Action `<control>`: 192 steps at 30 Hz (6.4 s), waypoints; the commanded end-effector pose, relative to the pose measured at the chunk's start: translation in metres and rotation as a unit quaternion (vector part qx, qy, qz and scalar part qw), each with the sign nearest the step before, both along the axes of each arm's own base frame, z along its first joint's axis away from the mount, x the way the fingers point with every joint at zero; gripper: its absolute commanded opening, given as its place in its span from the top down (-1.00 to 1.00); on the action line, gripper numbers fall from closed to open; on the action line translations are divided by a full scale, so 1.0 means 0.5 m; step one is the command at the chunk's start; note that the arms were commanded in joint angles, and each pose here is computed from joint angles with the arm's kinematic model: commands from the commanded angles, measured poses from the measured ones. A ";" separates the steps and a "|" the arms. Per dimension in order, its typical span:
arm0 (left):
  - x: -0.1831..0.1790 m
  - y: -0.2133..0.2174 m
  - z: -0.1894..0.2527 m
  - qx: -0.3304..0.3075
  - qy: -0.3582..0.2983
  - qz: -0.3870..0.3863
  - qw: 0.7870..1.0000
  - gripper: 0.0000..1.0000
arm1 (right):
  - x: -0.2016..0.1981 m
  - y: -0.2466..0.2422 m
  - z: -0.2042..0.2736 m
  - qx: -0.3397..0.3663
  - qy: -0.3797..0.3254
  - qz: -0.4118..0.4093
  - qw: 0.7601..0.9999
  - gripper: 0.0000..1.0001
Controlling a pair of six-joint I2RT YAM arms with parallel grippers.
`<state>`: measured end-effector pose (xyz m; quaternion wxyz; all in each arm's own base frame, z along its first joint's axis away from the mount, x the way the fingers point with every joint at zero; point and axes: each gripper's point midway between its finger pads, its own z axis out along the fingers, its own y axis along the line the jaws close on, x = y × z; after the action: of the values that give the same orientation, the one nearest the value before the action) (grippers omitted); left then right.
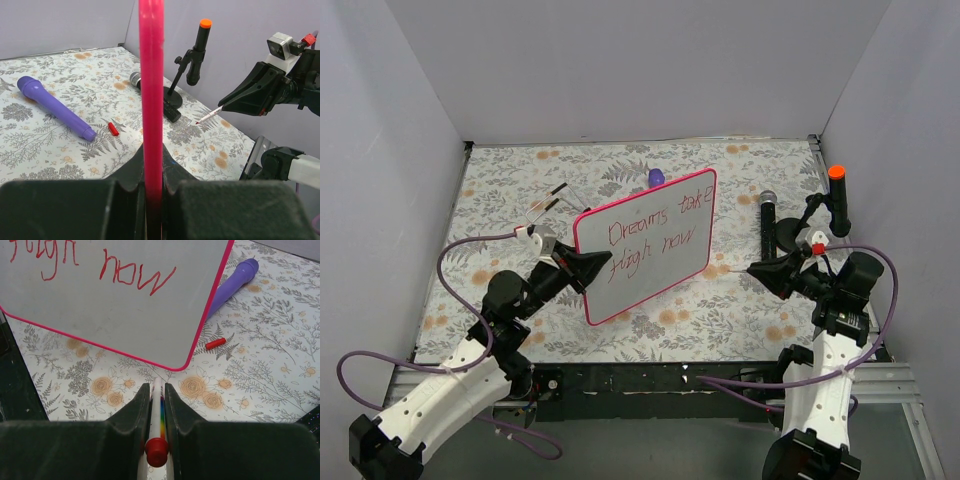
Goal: Write a sentence on the whiteboard
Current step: Place the whiteboard on the whiteboard stand.
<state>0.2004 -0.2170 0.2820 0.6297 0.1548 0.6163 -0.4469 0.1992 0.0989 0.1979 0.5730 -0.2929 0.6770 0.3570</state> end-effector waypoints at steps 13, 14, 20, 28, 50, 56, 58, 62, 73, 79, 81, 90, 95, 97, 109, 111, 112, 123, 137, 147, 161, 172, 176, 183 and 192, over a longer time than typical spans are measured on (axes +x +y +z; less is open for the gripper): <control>0.022 0.043 0.185 -0.060 -0.092 0.067 0.992 1.00 | -0.002 0.000 0.016 0.002 -0.023 0.000 1.000 0.97; 0.030 0.046 0.194 -0.062 -0.091 0.077 0.991 1.00 | -0.002 0.000 0.016 0.002 -0.023 0.000 1.000 0.97; 0.074 0.052 0.279 -0.069 -0.107 0.118 0.985 1.00 | -0.003 0.001 0.020 0.008 -0.020 0.003 1.000 0.97; 0.160 0.101 0.371 -0.037 -0.127 0.184 0.974 1.00 | 0.003 -0.002 0.023 0.009 -0.018 -0.004 1.000 0.97; 0.273 0.316 0.240 -0.042 -0.137 0.184 0.972 1.00 | 0.000 0.006 0.031 0.033 0.000 0.039 0.999 0.97; 0.302 0.329 0.190 -0.001 -0.138 0.173 0.975 1.00 | -0.001 0.007 0.028 0.035 0.003 0.040 0.999 0.97; 0.317 0.341 0.170 0.001 -0.127 0.176 0.976 1.00 | 0.000 0.007 0.027 0.034 0.002 0.040 0.999 0.97; 0.321 0.357 0.157 -0.005 -0.147 0.177 0.973 1.00 | 0.001 0.006 0.022 0.036 0.007 0.039 0.999 0.97; 0.353 0.404 0.067 -0.009 -0.111 0.185 0.976 1.00 | 0.008 0.001 0.016 0.032 0.008 0.027 0.999 0.97; 0.343 0.423 0.004 -0.058 -0.080 0.170 0.980 1.00 | 0.010 0.000 0.012 0.031 0.009 0.025 0.999 0.97; 0.330 0.421 0.000 -0.061 -0.097 0.169 0.979 1.00 | 0.010 0.000 0.011 0.031 0.009 0.024 0.999 0.97; 0.339 0.429 -0.043 -0.035 -0.093 0.182 0.978 1.00 | 0.009 0.000 0.010 0.031 0.010 0.025 0.999 0.97; 0.344 0.430 -0.059 -0.013 -0.111 0.181 0.977 1.00 | 0.009 0.001 0.012 0.030 0.008 0.027 0.999 0.97; 0.349 0.426 -0.069 -0.005 -0.111 0.164 0.980 0.99 | 0.008 0.001 0.010 0.031 0.010 0.027 0.999 0.97; 0.387 0.443 -0.117 0.065 -0.121 0.141 0.980 0.96 | 0.011 -0.001 0.005 0.033 0.017 0.024 0.999 0.97; 0.390 0.443 -0.125 0.072 -0.122 0.133 0.981 0.96 | 0.012 -0.001 0.001 0.035 0.022 0.024 0.999 0.97; 0.391 0.445 -0.126 0.078 -0.127 0.133 0.980 0.96 | 0.012 -0.002 0.001 0.036 0.024 0.024 0.999 0.97; 0.393 0.448 -0.197 0.100 -0.114 0.139 0.979 0.88 | 0.014 -0.002 -0.003 0.045 0.035 0.030 0.998 0.97; 0.373 0.456 -0.224 0.139 -0.122 0.178 0.967 0.35 | 0.011 0.004 0.000 0.046 0.035 0.039 0.998 0.97; 0.373 0.467 -0.216 0.142 -0.124 0.206 0.960 0.15 | 0.009 0.006 0.001 0.046 0.036 0.042 0.997 0.97; 0.371 0.476 -0.185 0.138 -0.136 0.227 0.954 -0.22 | 0.009 0.006 0.000 0.046 0.035 0.043 0.997 0.97; 0.363 0.477 -0.164 0.131 -0.137 0.239 0.952 -0.73 | 0.007 0.008 0.003 0.043 0.031 0.045 0.998 0.97; 0.358 0.480 -0.167 0.129 -0.129 0.250 0.951 -0.77 | 0.006 0.009 0.004 0.043 0.031 0.048 0.997 0.97; 0.354 0.516 -0.173 0.120 -0.093 0.306 0.940 -0.96 | 0.004 0.011 0.009 0.042 0.026 0.052 0.997 0.97; 0.331 0.566 -0.206 0.105 -0.018 0.384 0.917 -0.96 | -0.002 0.015 0.018 0.039 0.016 0.058 0.997 0.97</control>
<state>0.3724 0.0516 0.1816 0.7470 0.0131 0.6505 -0.1364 0.2017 0.1031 0.1938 0.5413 -0.2766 0.6722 0.4227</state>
